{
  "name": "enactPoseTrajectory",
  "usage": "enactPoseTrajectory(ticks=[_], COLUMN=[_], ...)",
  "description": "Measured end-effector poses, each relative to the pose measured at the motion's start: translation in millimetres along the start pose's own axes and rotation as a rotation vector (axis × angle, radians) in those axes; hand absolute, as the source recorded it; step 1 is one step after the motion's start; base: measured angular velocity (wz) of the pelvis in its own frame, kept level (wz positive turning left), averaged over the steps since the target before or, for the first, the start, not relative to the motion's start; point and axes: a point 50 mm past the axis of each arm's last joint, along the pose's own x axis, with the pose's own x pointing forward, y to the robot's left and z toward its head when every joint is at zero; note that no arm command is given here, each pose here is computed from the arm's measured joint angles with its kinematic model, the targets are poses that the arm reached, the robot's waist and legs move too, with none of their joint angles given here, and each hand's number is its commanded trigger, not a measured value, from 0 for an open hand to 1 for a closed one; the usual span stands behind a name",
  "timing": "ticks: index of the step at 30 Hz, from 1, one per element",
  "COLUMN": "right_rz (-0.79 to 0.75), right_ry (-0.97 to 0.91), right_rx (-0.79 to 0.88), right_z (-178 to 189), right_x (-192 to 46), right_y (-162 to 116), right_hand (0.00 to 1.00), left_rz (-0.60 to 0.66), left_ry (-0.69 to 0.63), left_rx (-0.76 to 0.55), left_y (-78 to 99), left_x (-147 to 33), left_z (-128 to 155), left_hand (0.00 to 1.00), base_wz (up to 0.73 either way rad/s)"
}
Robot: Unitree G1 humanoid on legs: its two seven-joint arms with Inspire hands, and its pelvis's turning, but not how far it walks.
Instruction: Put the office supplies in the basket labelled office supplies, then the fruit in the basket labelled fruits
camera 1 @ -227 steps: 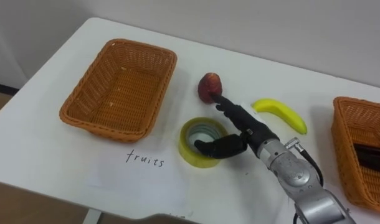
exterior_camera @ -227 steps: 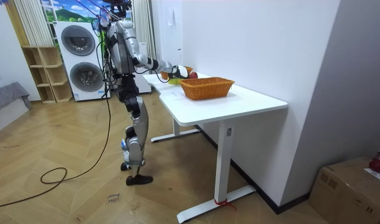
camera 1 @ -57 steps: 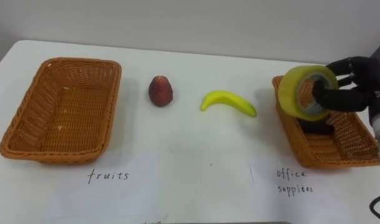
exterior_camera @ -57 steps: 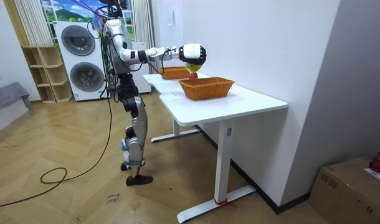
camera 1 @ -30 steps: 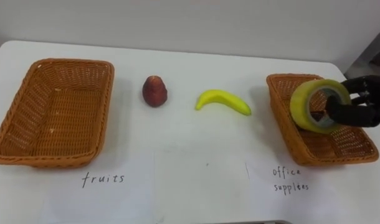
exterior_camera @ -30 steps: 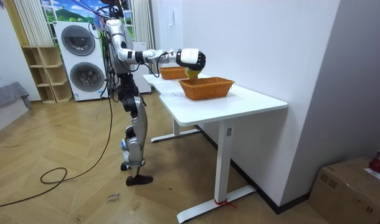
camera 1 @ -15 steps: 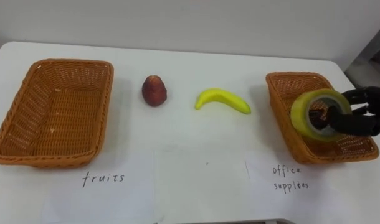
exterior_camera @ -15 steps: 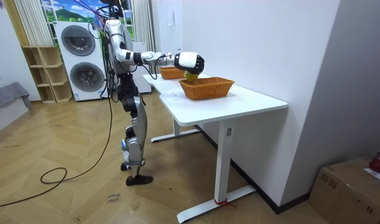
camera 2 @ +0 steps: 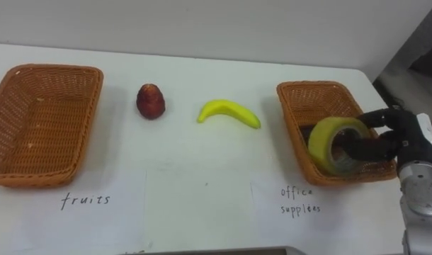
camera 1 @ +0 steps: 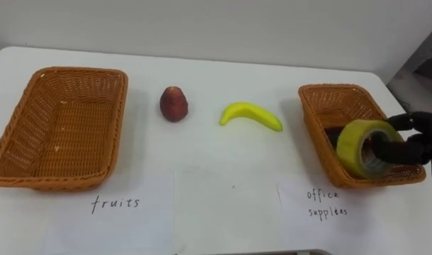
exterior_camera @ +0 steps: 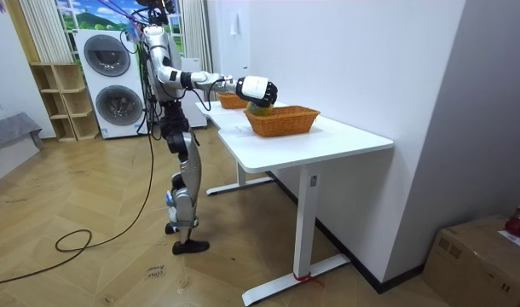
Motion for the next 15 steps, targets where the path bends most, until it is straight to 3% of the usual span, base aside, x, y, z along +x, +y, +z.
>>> enactPoseTrajectory(ticks=[1,2,15], right_rz=[0.0,0.0,0.0], right_ry=[0.0,0.0,0.0], right_rx=[0.001,0.0,-0.002], right_z=[0.1,0.0,0.0], right_x=[0.0,0.0,0.0], right_y=[-0.1,-0.1,0.0], right_hand=[0.31,0.0,0.0], left_rz=[0.001,0.001,0.001], left_ry=[0.0,0.0,-0.002], left_rx=[0.0,0.001,0.001], left_y=[0.3,0.4,0.4], left_x=[0.1,0.1,0.3], left_z=[-0.1,0.0,0.8], left_hand=[0.0,0.0,0.0], base_wz=[0.0,0.0,0.0])
